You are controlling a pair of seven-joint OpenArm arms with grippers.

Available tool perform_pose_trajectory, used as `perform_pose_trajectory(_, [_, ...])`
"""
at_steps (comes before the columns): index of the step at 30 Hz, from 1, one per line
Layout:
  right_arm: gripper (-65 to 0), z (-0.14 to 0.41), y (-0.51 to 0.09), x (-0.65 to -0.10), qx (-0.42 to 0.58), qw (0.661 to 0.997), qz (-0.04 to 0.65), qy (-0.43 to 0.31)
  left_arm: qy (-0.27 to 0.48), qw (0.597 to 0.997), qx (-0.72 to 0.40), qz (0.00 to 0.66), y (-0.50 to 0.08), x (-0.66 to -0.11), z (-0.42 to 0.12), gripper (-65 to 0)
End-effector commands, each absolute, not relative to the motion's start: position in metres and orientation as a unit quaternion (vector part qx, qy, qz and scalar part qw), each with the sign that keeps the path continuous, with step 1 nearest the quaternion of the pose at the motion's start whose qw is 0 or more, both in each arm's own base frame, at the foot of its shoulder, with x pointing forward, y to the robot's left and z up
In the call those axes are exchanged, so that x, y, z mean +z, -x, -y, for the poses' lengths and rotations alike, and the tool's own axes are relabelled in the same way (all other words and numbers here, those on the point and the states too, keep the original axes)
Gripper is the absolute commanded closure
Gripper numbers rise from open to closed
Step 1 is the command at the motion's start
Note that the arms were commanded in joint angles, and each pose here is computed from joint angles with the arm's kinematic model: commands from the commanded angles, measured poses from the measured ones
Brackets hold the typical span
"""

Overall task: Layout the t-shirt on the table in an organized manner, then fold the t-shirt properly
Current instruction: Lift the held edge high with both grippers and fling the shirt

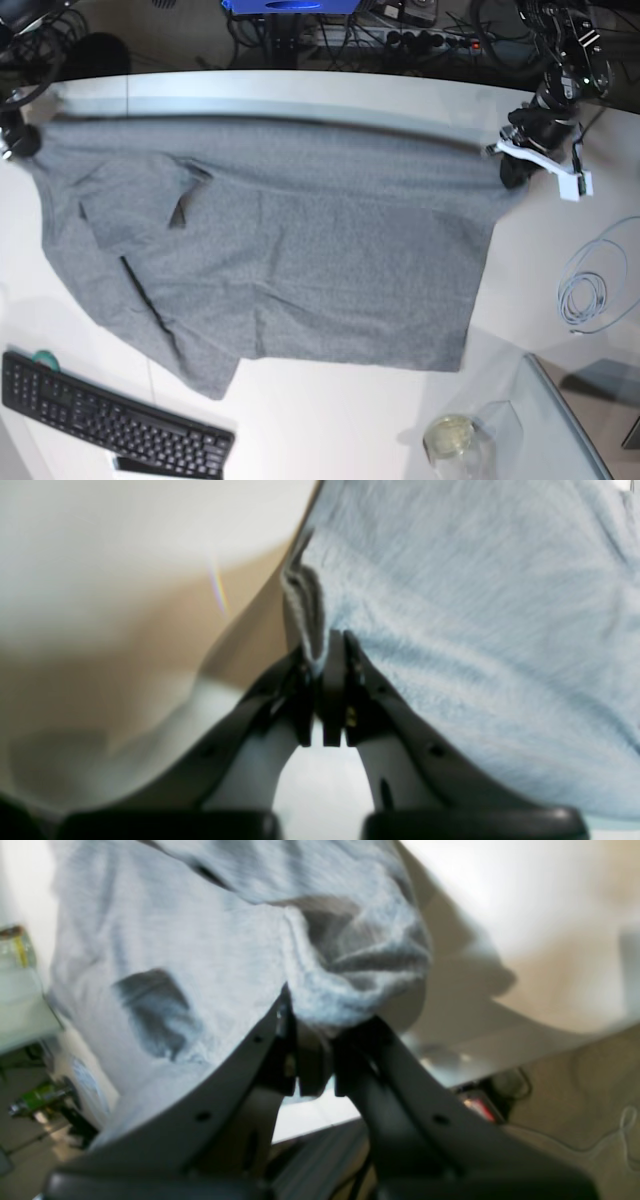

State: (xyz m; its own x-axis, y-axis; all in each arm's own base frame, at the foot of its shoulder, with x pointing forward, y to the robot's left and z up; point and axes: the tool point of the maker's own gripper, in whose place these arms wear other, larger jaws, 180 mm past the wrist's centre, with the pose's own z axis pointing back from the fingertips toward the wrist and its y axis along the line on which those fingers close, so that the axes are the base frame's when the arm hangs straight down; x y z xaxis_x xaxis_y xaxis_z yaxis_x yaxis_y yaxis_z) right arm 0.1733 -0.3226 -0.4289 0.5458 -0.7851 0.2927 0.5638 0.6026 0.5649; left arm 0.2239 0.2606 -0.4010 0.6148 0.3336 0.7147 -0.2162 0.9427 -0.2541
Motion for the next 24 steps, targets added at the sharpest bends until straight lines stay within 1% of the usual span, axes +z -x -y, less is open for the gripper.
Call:
perform_pose_trajectory(1, [-2.7, 0.340, -0.192, -0.401, -0.373, 0.852, 0.313, -0.191, 0.061, 0.877, 0.141, 0.456, -0.241, -0.374, -0.267, 0.0])
perform_pose_trajectory(3, [-2.7, 0.346, -0.214, -0.375, -0.348, 0.855, 0.337, -0.186, 0.060, 0.862, 0.122, 0.488, -0.262, -0.347, -0.263, 0.0])
perform_pose_trajectory(4, [-2.7, 0.347, -0.223, -0.367, -0.346, 0.853, 0.341, -0.191, 0.060, 0.861, 0.114, 0.492, -0.271, -0.337, -0.261, 0.0])
perform_pose_trajectory(8, [-2.7, 0.359, -0.265, -0.328, -0.352, 0.831, 0.373, -0.215, 0.071, 0.856, 0.088, 0.504, -0.316, -0.294, -0.251, 0.0])
perform_pose_trajectory(11, [-2.7, 0.358, -0.303, -0.295, -0.318, 0.828, 0.407, -0.221, 0.079, 0.835, 0.109, 0.533, -0.351, -0.258, -0.254, 0.0])
perform_pose_trajectory(14, [-2.7, 0.354, -0.334, -0.275, -0.299, 0.825, 0.417, -0.236, 0.093, 0.812, 0.117, 0.564, -0.382, -0.224, -0.249, 0.0])
perform_pose_trajectory(18, [-2.7, 0.354, -0.382, -0.254, -0.287, 0.814, 0.436, -0.256, 0.076, 0.806, 0.076, 0.582, -0.429, -0.192, -0.235, 0.0])
perform_pose_trajectory(24, [-2.7, 0.366, -0.433, -0.210, -0.251, 0.807, 0.478, -0.238, 0.061, 0.802, 0.029, 0.593, -0.479, -0.157, -0.212, 0.0])
